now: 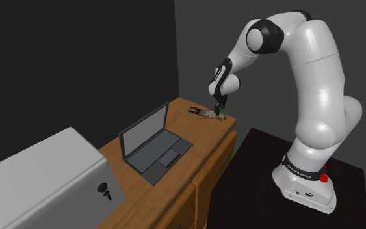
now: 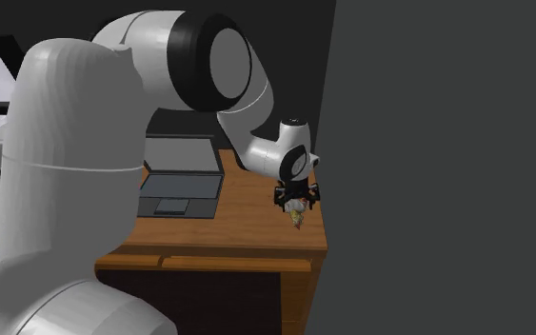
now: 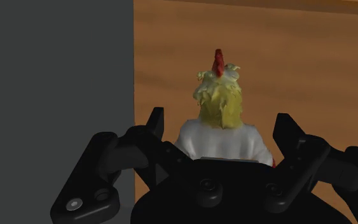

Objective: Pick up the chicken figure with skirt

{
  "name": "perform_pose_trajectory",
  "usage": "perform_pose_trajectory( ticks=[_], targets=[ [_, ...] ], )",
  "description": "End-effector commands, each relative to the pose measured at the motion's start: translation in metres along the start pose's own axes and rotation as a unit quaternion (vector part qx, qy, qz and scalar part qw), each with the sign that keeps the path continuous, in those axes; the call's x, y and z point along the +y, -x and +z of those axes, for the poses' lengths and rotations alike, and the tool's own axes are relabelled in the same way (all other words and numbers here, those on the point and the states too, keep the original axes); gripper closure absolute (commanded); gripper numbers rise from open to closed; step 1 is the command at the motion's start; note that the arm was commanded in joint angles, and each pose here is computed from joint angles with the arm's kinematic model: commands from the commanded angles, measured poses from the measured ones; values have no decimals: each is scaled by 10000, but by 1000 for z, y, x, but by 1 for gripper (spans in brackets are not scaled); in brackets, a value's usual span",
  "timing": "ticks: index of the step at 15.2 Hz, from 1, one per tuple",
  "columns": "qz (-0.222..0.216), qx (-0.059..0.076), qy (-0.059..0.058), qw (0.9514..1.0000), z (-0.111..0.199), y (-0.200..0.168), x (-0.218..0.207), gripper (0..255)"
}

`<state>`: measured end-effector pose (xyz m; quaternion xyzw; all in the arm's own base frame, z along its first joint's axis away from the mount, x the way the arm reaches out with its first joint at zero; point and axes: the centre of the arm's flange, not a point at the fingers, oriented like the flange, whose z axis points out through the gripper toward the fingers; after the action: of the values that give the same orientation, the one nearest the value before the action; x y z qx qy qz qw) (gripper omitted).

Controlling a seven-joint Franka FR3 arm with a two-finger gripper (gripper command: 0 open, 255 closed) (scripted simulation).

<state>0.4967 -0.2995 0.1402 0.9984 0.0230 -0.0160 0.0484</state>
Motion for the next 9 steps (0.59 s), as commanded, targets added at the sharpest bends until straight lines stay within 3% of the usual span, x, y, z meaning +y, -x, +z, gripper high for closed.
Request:
perform_pose_trajectory(
  ticks=[1,7,8,9],
  targets=[
    [-3,3,2,10000,11,-1,0,0],
    [-3,3,2,10000,35,-2,-2,0],
    [-3,4,2,10000,35,-2,-2,255],
    [-3,3,2,10000,35,-2,-2,255]
  ],
)
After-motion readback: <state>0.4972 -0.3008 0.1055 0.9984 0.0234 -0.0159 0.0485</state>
